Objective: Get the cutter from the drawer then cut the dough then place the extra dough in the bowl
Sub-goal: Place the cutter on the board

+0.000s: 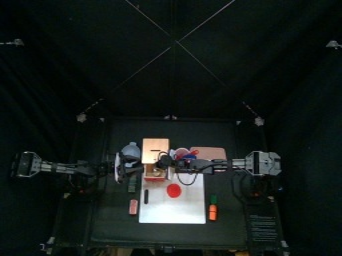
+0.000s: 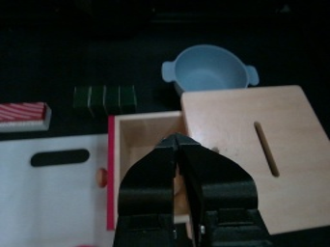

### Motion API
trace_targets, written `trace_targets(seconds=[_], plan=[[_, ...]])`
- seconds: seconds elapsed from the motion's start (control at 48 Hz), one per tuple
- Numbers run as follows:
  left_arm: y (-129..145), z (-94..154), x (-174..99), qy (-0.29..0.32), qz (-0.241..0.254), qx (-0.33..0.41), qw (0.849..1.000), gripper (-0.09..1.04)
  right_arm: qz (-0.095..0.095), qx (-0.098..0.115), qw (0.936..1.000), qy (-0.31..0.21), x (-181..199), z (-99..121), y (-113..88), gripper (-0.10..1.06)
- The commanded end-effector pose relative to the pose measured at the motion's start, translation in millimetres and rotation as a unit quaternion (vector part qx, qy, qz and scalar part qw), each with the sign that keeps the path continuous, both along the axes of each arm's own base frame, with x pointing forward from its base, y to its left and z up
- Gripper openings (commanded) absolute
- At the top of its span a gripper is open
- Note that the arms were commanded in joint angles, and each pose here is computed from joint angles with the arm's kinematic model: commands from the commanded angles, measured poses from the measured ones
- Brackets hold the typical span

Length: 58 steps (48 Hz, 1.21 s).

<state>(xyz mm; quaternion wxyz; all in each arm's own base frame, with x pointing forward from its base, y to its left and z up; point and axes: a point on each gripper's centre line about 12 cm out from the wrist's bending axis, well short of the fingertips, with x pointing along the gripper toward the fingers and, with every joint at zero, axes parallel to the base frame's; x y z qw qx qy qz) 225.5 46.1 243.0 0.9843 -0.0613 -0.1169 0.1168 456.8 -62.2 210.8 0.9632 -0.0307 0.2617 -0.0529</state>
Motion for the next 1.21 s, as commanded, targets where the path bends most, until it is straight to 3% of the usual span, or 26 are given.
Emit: trace_targets(seconds=[0.021, 0.104, 0.458, 0.833, 1.208], plan=[[4.9, 6.8, 1.5, -0.009, 0.015, 0.016, 1.0, 0.87, -0.001, 0.004, 1.0, 0.001, 3.0, 4.0, 2.2, 0.68], [5.2, 6.8, 1.4, -0.005, 0.019, 0.03, 0.999, 0.87, 0.002, 0.006, 0.9999, 0.01, 6.5, -3.7, 4.6, 0.72], [6.9, 5.6, 0.5, -0.004, 0.025, 0.023, 0.999, 0.87, 0.008, -0.004, 0.9992, 0.039, 16.3, -27.3, 2.3, 0.72], [7.0, 1.1, -1.7, 0.0, 0.029, 0.012, 1.0, 0.87, 0.014, -0.022, 0.9989, 0.038, 24.0, -28.2, -1.9, 0.72], [8.5, 0.2, -2.4, 0.0, 0.035, 0.004, 0.999, 0.87, 0.01, -0.023, 0.9981, 0.057, 24.7, -40.3, -8.4, 0.72]])
